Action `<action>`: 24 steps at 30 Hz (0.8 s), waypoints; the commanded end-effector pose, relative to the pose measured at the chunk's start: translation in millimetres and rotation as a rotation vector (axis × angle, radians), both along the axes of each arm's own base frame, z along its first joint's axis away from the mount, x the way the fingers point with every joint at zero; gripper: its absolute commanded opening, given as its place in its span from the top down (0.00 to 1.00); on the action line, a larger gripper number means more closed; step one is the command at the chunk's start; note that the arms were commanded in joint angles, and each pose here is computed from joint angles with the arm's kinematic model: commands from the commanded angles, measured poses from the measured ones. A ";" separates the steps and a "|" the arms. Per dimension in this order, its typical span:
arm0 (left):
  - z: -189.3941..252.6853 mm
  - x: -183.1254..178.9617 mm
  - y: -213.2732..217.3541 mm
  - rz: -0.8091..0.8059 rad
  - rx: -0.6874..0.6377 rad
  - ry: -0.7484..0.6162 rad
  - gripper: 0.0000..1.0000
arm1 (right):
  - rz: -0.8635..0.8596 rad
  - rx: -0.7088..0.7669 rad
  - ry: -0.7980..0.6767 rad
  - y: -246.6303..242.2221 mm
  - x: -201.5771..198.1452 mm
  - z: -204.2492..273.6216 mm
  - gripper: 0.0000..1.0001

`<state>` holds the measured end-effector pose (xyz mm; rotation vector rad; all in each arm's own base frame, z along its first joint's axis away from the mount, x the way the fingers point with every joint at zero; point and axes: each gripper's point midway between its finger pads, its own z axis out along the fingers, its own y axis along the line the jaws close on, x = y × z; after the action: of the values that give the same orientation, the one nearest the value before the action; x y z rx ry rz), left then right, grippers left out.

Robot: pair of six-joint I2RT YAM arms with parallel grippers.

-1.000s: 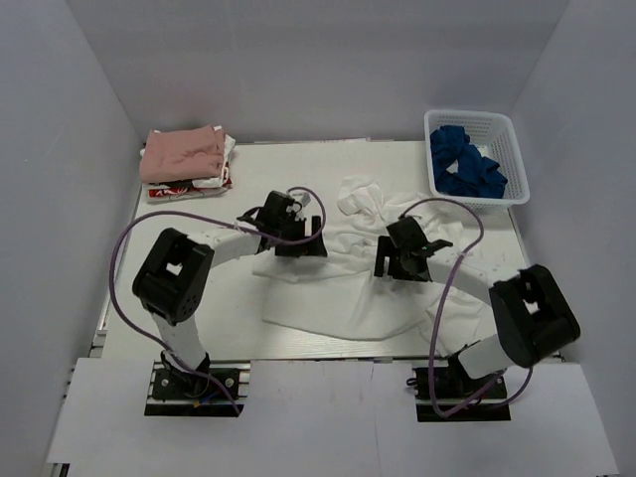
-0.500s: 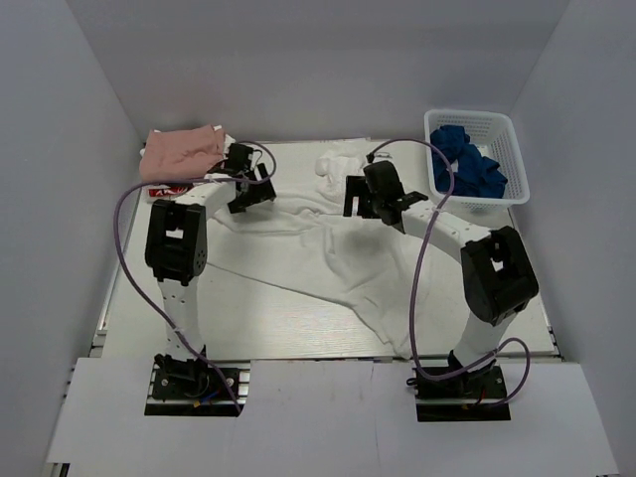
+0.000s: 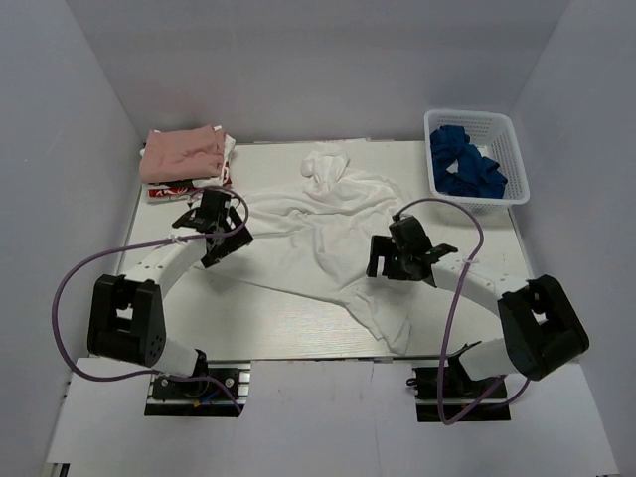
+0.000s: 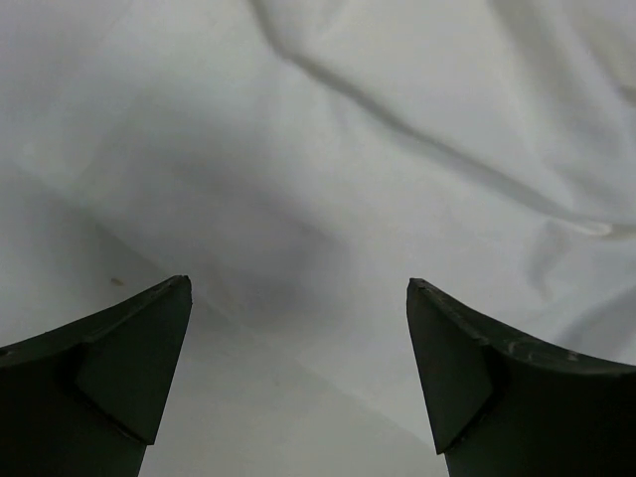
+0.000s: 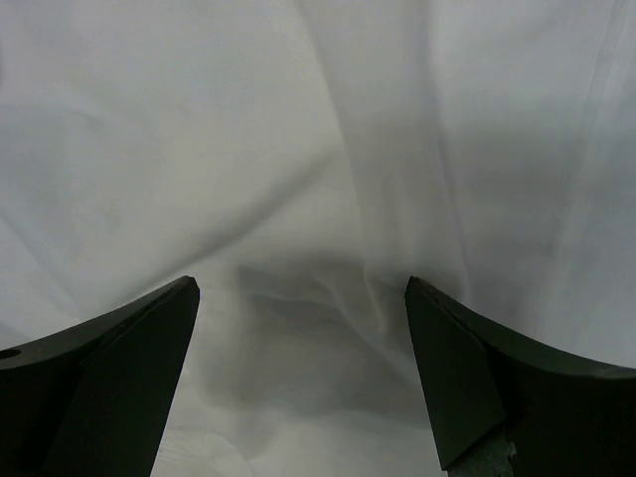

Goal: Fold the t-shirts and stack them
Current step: Flatten out the tshirt

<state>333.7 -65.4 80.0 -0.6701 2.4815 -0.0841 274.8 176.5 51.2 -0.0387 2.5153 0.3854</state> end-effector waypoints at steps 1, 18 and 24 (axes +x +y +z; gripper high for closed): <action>-6.4 -17.1 -5.3 0.044 -0.075 0.001 0.01 | -0.084 0.031 0.078 -2.3 -10.5 -17.9 0.10; 0.5 -57.1 38.6 0.289 -0.055 -0.114 0.01 | -0.141 0.136 0.014 9.2 148.9 32.3 0.10; -33.0 -70.0 57.7 0.374 -0.009 0.030 0.01 | -0.077 -0.020 -0.108 -12.8 97.0 67.9 0.10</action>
<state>269.2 -19.8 57.1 -1.0616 2.3390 -0.0075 396.1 174.4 91.0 0.1525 2.4594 0.4035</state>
